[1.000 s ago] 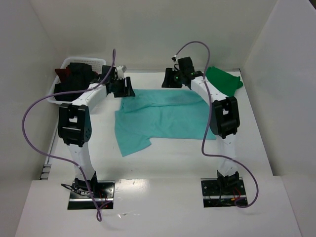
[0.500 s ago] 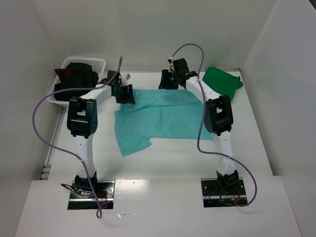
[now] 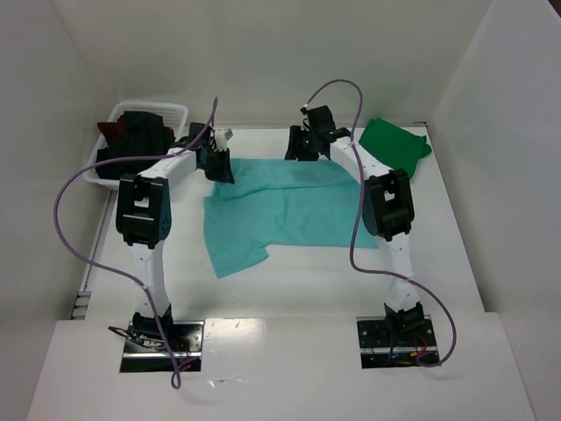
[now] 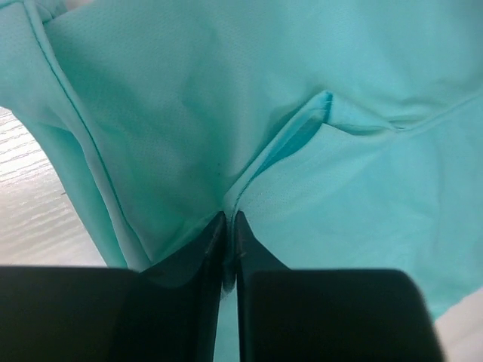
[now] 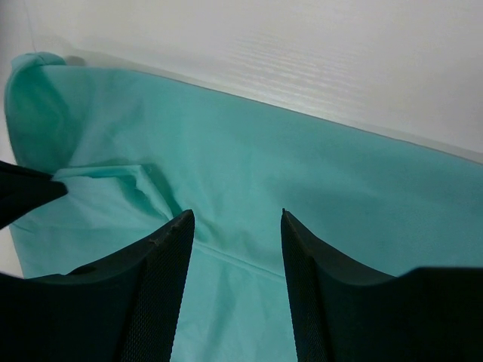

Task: Fold and stack the t-shirts
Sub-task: Fold the flattened tshirt in 1/3 of the way

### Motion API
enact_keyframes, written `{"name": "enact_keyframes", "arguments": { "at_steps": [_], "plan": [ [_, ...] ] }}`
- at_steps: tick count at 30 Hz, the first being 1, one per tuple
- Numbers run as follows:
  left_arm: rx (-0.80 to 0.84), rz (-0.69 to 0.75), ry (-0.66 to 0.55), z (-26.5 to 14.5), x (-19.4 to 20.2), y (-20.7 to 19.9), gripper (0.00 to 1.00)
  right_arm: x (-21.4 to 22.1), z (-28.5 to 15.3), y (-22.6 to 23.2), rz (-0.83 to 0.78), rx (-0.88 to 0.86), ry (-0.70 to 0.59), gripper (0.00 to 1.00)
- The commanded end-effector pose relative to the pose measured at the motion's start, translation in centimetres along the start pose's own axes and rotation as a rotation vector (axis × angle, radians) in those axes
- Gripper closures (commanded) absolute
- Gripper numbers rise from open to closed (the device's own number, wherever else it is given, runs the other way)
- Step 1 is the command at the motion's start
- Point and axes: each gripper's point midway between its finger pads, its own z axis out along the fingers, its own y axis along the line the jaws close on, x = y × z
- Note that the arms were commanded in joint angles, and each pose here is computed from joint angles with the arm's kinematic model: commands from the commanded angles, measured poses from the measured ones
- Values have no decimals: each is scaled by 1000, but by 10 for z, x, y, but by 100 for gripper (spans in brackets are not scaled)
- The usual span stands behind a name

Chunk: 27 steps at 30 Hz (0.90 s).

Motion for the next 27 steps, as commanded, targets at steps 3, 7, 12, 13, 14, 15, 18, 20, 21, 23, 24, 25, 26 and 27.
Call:
{"name": "enact_keyframes", "arguments": {
  "at_steps": [3, 7, 12, 13, 14, 15, 18, 20, 21, 23, 24, 25, 26, 27],
  "plan": [
    [88, 86, -69, -48, -17, -32, 76, -15, -24, 8, -5, 15, -58, 45],
    [127, 78, 4, -58, 12, -40, 69, -6, -24, 1, -2, 38, -50, 45],
    [260, 70, 161, -58, 70, -58, 67, -4, -31, 1, -2, 45, -56, 45],
    [282, 58, 202, -57, 84, -59, 67, 1, -29, -3, 0, 60, -47, 45],
    [300, 58, 212, -57, 89, -60, 67, -5, -33, -1, -3, 53, -65, 45],
    [290, 39, 233, -55, 97, -58, 66, -1, -32, -2, -1, 57, -56, 45],
    [226, 61, 139, -59, 73, -54, 52, 0, -32, -1, -1, 48, -53, 45],
    [207, 88, 69, -63, 45, -55, 41, 1, -32, 2, -2, 33, -47, 45],
    [198, 109, 28, -64, 27, -55, 35, -2, -33, 5, -4, 19, -51, 45],
    [198, 114, 18, -59, 21, -54, 32, -2, -33, 5, -4, 19, -51, 45],
    [198, 124, -1, -56, 8, -53, 31, -5, -36, 7, -6, 15, -63, 45],
    [199, 121, -12, -53, 2, -53, 30, 1, -34, 4, -3, 20, -49, 45],
    [199, 123, -16, -46, -5, -51, 24, 1, -37, 4, 6, 28, -53, 45],
    [199, 124, -18, -42, -9, -50, 22, -2, -41, 6, 3, 24, -66, 45]
  ]
}}
